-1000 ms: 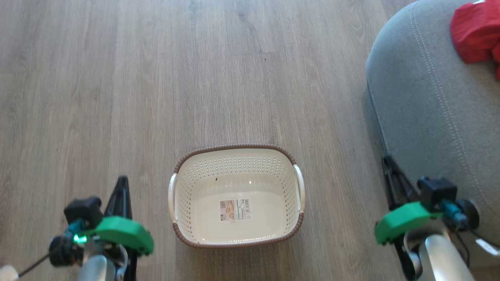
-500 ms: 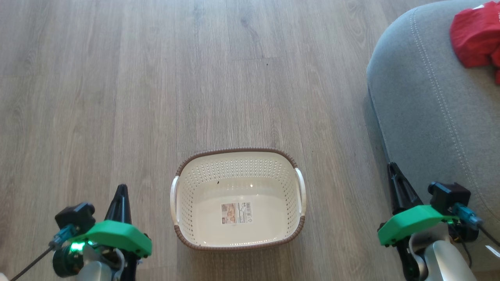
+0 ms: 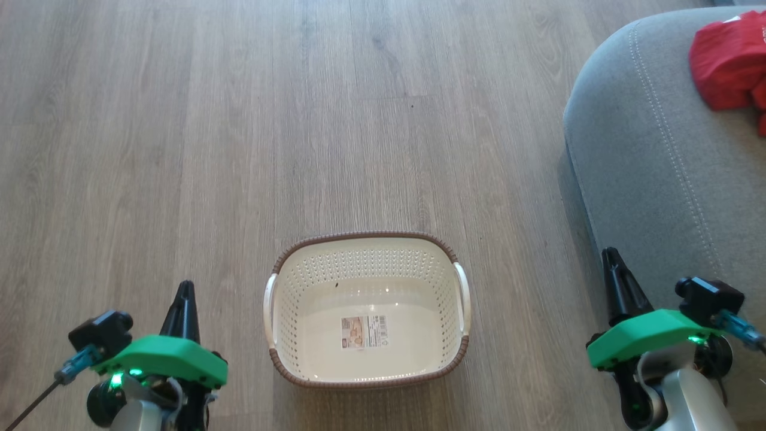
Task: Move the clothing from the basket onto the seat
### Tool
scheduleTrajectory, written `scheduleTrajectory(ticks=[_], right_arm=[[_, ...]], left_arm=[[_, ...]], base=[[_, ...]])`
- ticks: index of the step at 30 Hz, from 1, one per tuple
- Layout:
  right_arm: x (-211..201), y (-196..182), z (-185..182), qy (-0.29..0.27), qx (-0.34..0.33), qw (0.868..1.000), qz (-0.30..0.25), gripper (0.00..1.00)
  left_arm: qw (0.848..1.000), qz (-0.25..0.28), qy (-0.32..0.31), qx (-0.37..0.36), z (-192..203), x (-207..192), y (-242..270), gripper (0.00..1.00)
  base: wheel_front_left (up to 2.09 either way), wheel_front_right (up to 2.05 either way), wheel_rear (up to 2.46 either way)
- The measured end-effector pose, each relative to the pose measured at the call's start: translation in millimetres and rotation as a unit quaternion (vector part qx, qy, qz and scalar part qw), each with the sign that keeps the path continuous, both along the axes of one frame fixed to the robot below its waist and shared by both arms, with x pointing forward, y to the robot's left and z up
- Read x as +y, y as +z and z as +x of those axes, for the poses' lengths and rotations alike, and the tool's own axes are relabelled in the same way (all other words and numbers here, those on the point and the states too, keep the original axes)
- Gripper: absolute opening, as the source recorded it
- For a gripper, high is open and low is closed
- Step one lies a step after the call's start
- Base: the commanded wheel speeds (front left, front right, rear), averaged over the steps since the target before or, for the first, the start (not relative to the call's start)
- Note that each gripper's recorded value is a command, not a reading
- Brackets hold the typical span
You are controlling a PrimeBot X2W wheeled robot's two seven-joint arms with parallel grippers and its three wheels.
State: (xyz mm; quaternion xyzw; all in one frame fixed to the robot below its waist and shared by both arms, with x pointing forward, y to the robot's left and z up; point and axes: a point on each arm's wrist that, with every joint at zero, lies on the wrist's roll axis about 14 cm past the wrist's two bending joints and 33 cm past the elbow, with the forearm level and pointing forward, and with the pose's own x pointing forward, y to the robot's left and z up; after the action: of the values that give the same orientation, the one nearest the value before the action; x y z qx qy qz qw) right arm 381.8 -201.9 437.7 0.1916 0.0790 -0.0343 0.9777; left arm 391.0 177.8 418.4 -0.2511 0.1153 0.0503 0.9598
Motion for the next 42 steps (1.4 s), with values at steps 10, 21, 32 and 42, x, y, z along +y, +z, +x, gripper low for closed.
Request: scheduleTrajectory(ticks=[10, 21, 32, 42], right_arm=[[-3, 3, 0, -0.016, 0.0, 0.998, 0.053, 0.0], [-5, 8, 1, -0.032, -0.006, 0.992, 0.118, 0.0], [-6, 12, 1, -0.045, -0.01, 0.982, 0.184, 0.0], [-8, 17, 2, -0.056, -0.018, 0.968, 0.243, 0.0]], left_arm=[[0.999, -0.047, 0.016, 0.001, -1, 2, 3, 0.0], [0.994, -0.107, 0.029, -0.004, -1, 4, 9, 0.0], [0.985, -0.167, 0.038, -0.011, -2, 4, 15, 0.0], [0.974, -0.221, 0.047, -0.017, -3, 6, 21, 0.0]], base=[[0.0, 0.0, 0.0], [0.0, 0.0, 0.0], [0.0, 0.0, 0.0], [0.0, 0.0, 0.0]])
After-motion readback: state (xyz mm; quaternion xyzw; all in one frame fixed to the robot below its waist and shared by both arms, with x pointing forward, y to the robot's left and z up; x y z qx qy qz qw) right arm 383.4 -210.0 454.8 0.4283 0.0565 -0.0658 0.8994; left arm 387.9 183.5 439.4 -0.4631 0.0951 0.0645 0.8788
